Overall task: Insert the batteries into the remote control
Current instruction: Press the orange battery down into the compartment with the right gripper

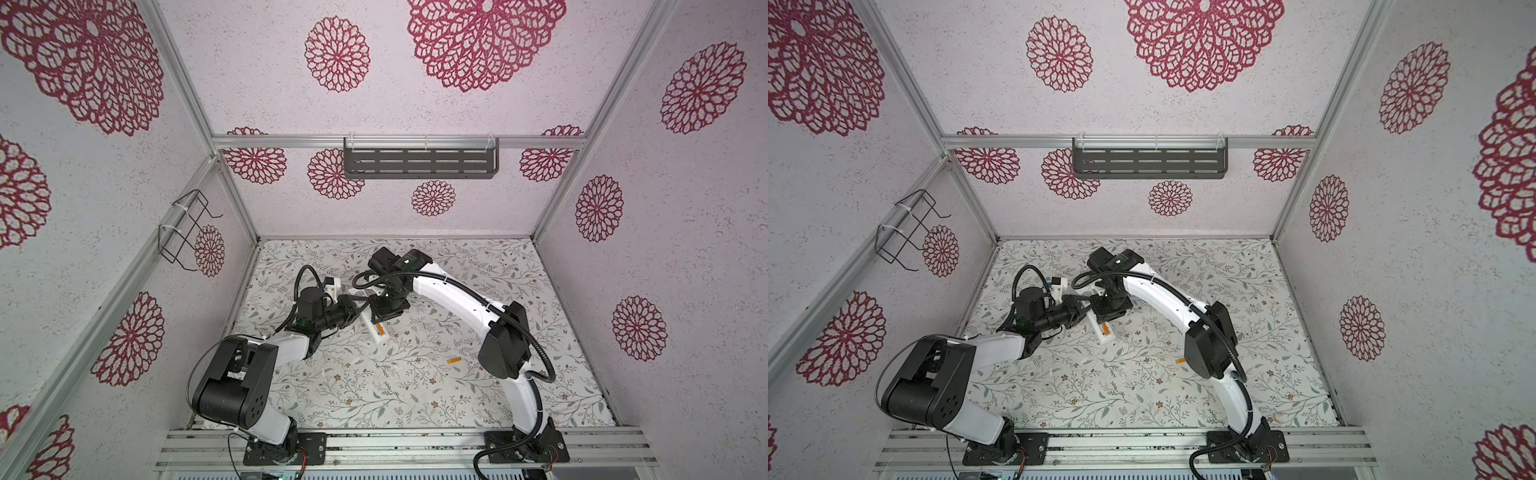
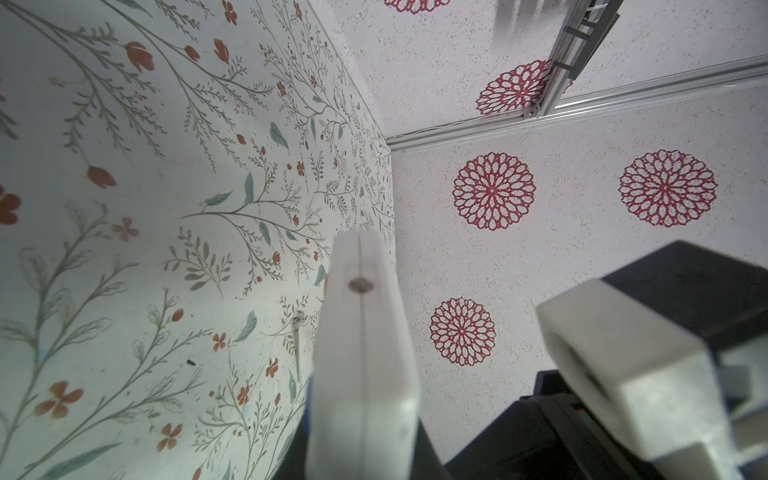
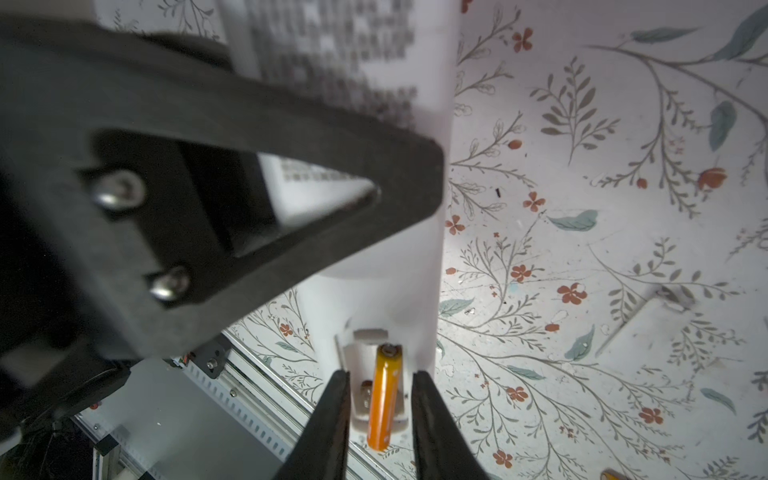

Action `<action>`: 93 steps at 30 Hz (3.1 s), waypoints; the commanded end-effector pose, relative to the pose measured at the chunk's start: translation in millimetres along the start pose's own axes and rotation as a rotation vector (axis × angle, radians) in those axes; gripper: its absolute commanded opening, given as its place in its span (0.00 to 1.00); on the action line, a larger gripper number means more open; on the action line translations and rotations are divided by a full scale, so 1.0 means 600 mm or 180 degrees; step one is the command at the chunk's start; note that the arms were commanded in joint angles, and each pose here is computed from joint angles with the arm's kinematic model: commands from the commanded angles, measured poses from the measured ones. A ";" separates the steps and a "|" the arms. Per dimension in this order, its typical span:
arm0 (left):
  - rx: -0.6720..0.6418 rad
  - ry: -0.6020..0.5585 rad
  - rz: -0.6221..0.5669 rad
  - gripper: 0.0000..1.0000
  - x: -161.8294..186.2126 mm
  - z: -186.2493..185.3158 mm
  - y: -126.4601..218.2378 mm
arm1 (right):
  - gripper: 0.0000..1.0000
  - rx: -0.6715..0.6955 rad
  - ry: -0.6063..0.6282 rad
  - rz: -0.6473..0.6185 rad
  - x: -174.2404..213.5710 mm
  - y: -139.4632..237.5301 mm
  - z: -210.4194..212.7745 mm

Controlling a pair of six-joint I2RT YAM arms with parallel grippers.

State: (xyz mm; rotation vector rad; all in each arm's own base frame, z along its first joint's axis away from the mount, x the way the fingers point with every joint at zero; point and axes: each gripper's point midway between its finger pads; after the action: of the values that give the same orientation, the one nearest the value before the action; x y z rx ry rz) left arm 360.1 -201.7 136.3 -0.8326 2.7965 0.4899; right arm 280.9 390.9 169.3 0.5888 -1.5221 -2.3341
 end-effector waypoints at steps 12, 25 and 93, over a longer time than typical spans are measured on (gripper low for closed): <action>0.0337 -0.0174 0.0125 0.00 -0.007 -0.066 0.015 | 0.28 0.0088 0.1022 -0.0633 0.015 0.147 0.045; 0.0379 -0.0104 0.0399 0.00 0.012 -0.086 0.031 | 0.36 -0.0330 0.2102 -0.0897 0.073 0.162 0.102; 0.0688 -0.0086 0.0432 0.00 0.007 -0.127 0.037 | 0.12 0.0409 0.2529 -0.0450 0.078 0.070 0.047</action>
State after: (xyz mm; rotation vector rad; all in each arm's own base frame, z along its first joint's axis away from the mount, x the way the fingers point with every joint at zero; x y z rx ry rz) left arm 338.5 -211.2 192.5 -0.6188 2.8707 0.2844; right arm 222.7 372.2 210.0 1.4694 -1.2237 -1.7406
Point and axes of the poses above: each gripper's point midway between its finger pads, its own y axis back along the fingers, its own z axis along the line the jaws close on, x = y × z, and after that the axes turned 2 degrees about -y, right-handed
